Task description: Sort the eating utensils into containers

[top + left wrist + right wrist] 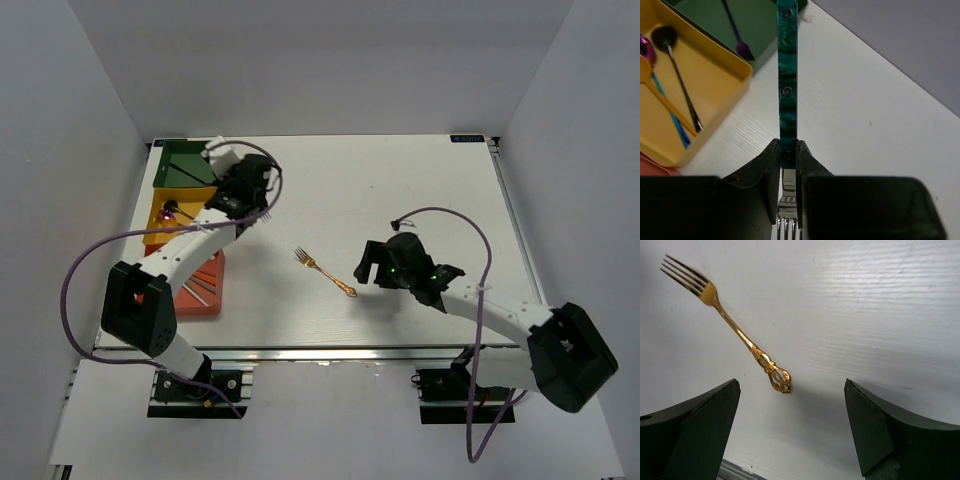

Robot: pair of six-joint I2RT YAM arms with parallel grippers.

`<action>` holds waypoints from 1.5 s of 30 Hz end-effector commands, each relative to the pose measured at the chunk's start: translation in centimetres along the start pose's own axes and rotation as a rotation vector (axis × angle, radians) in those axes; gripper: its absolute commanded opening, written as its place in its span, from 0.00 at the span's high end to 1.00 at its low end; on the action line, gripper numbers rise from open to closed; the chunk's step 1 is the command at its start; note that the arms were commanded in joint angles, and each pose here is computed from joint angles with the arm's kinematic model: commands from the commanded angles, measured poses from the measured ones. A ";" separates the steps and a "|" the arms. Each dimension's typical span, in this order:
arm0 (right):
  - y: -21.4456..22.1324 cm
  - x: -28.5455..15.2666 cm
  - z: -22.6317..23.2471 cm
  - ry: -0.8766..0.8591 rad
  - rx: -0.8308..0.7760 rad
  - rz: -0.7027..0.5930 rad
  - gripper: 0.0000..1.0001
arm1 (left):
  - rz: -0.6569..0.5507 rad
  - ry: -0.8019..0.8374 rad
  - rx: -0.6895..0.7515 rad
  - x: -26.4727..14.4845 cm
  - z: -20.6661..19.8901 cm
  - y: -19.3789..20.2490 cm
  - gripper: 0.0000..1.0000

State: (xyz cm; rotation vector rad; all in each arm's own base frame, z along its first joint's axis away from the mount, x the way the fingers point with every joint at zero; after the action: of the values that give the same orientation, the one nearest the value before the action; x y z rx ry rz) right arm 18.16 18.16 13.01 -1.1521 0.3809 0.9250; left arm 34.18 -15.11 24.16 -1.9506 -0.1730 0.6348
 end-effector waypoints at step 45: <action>-2.4 -8.4 -0.2 -0.080 -0.108 -0.249 0.11 | -0.031 0.001 -0.133 23.3 3.2 -14.1 0.02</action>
State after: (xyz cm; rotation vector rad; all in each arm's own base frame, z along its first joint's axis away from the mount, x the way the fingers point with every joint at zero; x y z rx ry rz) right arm 15.29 14.46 19.50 -1.2240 0.1373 0.8075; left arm 56.18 4.42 21.51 -2.0070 -0.3691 0.7475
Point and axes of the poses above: each gripper's point midway between its finger pads, its own x axis out along the fingers, its own z axis along the line the jaws close on, y = z × x, the point moved 10 cm from there along -x, back along the fingers, and after that the axes turned 3 degrees about -x, right-handed, at the moved point
